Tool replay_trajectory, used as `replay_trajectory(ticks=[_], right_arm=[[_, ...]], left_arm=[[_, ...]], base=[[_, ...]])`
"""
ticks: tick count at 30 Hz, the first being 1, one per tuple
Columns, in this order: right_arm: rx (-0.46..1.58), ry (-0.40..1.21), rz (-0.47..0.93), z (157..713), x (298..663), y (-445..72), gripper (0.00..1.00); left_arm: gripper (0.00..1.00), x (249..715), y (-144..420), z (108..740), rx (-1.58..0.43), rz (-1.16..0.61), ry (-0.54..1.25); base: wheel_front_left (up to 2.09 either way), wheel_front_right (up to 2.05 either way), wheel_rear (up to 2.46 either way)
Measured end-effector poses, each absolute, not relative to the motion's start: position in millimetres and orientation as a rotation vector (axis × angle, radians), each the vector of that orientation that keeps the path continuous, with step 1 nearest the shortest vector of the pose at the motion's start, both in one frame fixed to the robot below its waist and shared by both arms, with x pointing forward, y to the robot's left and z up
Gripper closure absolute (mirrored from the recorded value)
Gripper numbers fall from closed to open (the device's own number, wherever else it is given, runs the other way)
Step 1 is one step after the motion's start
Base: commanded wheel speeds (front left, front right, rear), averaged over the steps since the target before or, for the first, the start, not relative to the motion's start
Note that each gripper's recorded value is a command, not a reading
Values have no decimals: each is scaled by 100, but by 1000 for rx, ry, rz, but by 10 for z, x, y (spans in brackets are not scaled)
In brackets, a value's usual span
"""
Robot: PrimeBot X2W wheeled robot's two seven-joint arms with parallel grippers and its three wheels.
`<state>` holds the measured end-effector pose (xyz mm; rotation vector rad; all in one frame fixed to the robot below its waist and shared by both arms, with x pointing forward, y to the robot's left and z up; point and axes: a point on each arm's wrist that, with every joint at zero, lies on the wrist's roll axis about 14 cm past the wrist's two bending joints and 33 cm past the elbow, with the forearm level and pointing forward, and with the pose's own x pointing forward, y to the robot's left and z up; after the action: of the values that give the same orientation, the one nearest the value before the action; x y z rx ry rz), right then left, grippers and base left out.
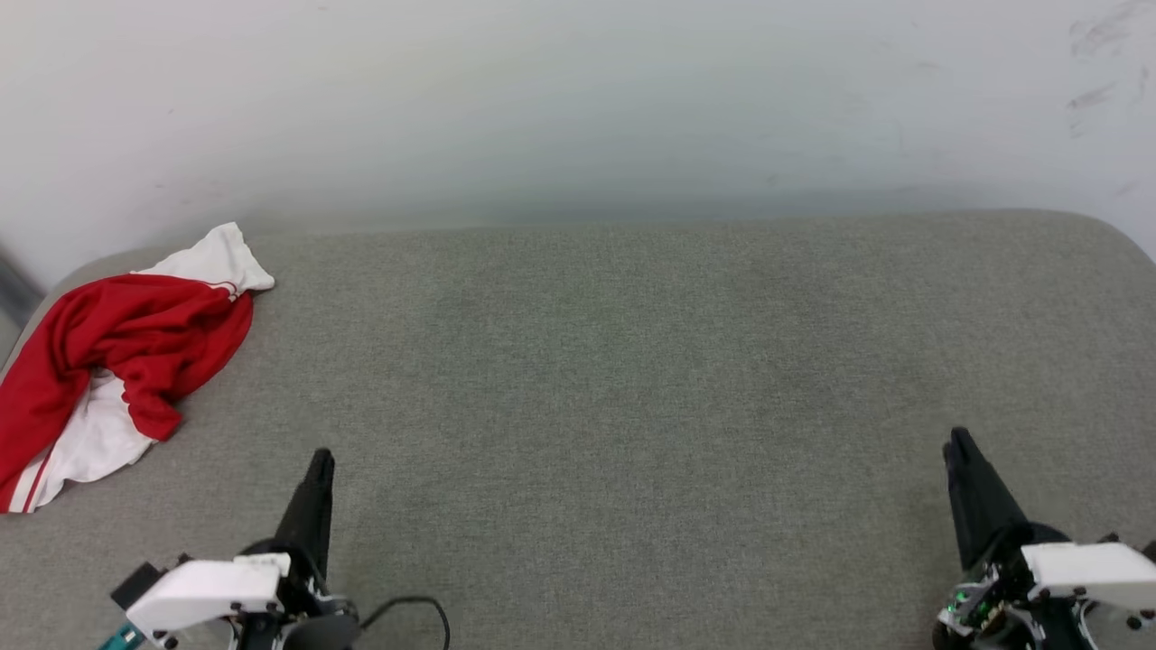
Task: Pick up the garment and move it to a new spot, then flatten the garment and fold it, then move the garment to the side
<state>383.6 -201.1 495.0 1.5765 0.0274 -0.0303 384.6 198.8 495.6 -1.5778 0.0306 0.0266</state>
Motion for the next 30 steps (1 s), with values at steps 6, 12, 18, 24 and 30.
replay_trajectory(ticks=[6,12,18,24,30], right_arm=[[1569,65,-79,4767,3740,-2004,0],[1525,53,-78,4796,3751,-1969,0],[1468,50,-75,4809,3753,-1941,0],[1381,37,-94,4804,3747,-1990,0],[1235,13,-99,4856,3752,-2061,0]], left_arm=[[0,3745,1999,4768,-1573,82,63],[0,3721,2047,4793,-1539,102,31],[0,3687,2096,4785,-1511,124,12],[0,3668,2206,4793,-1455,156,-19],[0,3633,2316,4810,-1362,183,-45]], base=[[0,0,0],[0,0,0],[0,0,0],[0,0,0],[0,0,0]])
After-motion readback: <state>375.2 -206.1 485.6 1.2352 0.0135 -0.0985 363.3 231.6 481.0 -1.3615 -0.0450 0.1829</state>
